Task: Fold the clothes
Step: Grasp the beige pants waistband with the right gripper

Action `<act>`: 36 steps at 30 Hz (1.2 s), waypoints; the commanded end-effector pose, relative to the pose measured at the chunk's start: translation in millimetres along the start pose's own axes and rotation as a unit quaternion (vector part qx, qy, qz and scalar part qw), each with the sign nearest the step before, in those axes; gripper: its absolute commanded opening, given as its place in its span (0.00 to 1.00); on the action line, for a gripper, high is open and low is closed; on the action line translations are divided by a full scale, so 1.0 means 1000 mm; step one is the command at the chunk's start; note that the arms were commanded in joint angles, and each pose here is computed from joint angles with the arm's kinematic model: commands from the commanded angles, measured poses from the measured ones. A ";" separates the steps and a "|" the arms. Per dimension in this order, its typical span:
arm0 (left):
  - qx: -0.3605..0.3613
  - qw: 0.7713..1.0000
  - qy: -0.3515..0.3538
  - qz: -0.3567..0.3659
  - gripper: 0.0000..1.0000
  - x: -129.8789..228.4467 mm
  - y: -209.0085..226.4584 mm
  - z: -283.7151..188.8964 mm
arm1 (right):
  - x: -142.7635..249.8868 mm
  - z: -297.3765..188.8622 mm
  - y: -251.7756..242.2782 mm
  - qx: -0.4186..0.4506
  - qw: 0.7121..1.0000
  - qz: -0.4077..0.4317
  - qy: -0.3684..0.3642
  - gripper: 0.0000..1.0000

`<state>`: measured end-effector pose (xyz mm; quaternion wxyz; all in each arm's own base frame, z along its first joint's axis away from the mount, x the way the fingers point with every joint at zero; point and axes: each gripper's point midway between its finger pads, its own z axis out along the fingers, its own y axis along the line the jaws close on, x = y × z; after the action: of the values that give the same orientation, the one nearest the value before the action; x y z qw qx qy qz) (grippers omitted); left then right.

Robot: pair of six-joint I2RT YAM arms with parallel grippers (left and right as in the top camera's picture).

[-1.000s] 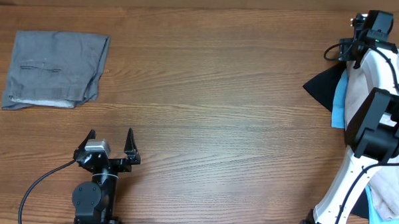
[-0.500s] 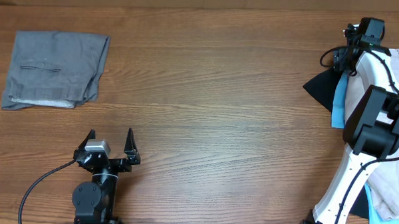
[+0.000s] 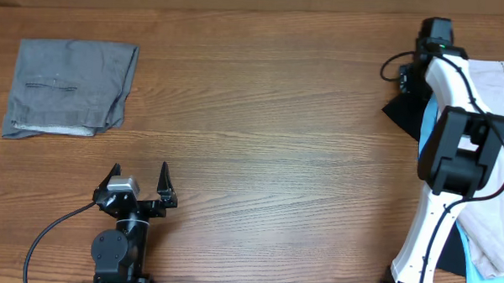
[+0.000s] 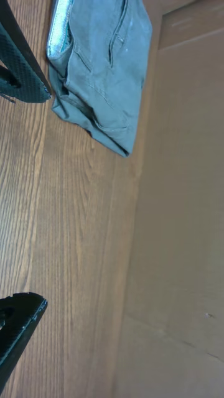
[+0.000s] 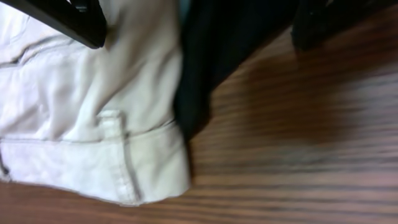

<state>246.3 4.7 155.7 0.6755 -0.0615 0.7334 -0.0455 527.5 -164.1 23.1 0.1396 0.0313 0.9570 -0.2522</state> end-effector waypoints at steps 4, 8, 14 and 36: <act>-0.003 1.000 -0.004 0.010 1.00 0.000 0.001 0.000 | -0.005 -0.022 0.008 -0.013 1.000 0.025 -0.004 1.00; -0.003 1.000 -0.004 0.010 1.00 0.000 0.001 0.000 | -0.034 -0.044 -0.015 -0.007 0.998 0.052 -0.046 1.00; -0.003 1.000 -0.004 0.010 1.00 0.000 0.001 0.000 | -0.066 -0.034 -0.032 -0.062 0.986 0.098 -0.116 0.94; -0.003 1.000 -0.004 0.010 1.00 0.000 0.001 0.000 | -0.053 0.060 -0.031 -0.041 0.991 0.056 -0.114 0.88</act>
<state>246.3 4.7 155.6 0.6754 -0.0615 0.7335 -0.0455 598.6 -204.1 18.4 0.2898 0.0457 0.9400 -0.1739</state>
